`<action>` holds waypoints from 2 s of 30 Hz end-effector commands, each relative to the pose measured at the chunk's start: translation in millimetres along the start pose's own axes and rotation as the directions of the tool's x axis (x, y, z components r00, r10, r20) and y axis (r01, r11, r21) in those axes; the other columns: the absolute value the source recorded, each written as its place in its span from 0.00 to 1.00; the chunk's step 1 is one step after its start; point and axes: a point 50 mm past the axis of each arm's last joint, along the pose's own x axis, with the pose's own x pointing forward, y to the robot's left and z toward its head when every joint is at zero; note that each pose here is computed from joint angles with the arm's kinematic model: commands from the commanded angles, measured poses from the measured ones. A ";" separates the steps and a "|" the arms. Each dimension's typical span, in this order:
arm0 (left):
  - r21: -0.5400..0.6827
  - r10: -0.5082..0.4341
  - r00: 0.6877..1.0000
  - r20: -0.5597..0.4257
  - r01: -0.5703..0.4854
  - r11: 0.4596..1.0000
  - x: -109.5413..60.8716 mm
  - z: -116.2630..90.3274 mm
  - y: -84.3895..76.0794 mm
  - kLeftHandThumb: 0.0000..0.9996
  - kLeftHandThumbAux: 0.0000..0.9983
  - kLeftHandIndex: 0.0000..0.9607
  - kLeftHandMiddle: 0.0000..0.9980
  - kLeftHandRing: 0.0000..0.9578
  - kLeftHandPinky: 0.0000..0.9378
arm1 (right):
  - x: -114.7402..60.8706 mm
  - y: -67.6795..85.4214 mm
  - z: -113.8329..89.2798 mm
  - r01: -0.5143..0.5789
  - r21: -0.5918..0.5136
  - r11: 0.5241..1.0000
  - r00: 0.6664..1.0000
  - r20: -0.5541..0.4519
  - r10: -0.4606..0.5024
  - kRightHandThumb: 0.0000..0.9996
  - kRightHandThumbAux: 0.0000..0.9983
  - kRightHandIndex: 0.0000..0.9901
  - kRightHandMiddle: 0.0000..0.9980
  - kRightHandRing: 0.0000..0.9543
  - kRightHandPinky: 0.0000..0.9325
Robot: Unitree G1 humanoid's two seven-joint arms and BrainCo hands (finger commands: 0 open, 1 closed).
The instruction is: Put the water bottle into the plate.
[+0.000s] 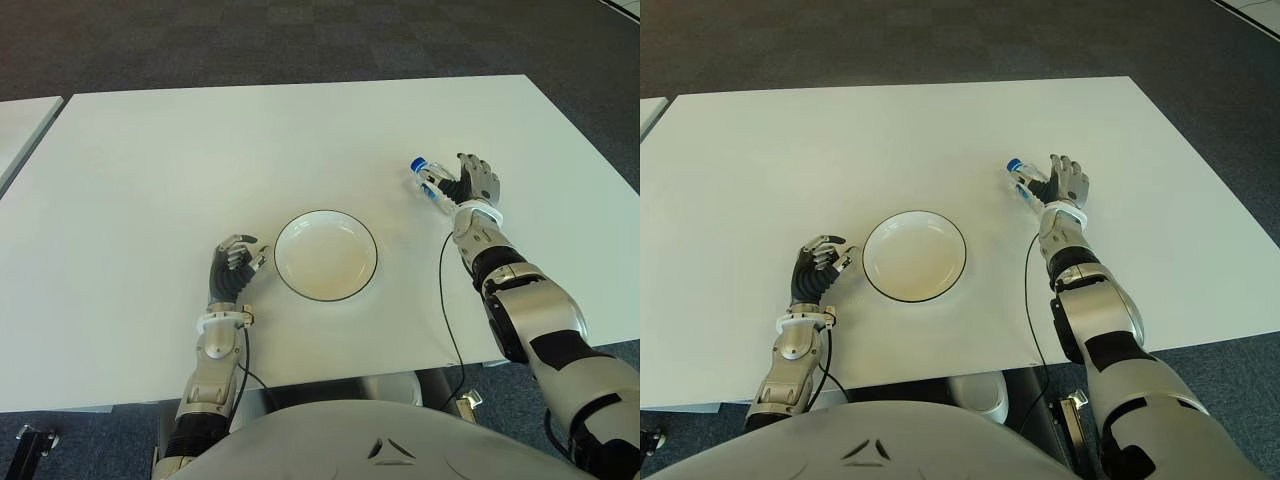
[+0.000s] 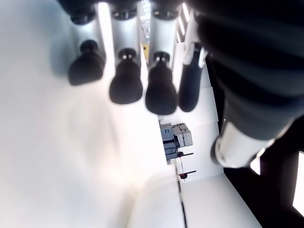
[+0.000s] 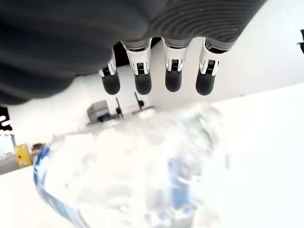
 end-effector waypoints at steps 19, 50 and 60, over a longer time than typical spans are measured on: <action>0.011 0.016 0.998 -0.055 -0.015 1.000 -5.4 -10.6 0.4 0.70 0.72 0.45 0.77 0.80 0.83 | -27.5 54.0 1.3 -0.391 -0.263 0.882 0.920 -0.070 0.386 0.59 0.17 0.00 0.00 0.00 0.00; 0.007 0.037 0.999 -0.036 -0.037 0.999 -4.7 -10.8 1.2 0.71 0.72 0.46 0.81 0.85 0.88 | -46.1 75.2 -5.8 -0.545 -0.446 0.710 0.835 -0.218 0.505 0.69 0.67 0.42 0.06 0.02 0.09; 0.003 0.039 0.999 -0.030 -0.039 0.999 -4.5 -10.9 2.3 0.71 0.72 0.45 0.81 0.85 0.88 | -54.9 82.0 -18.9 -0.434 -0.242 0.868 0.897 -0.209 0.390 0.70 0.71 0.44 0.25 0.21 0.27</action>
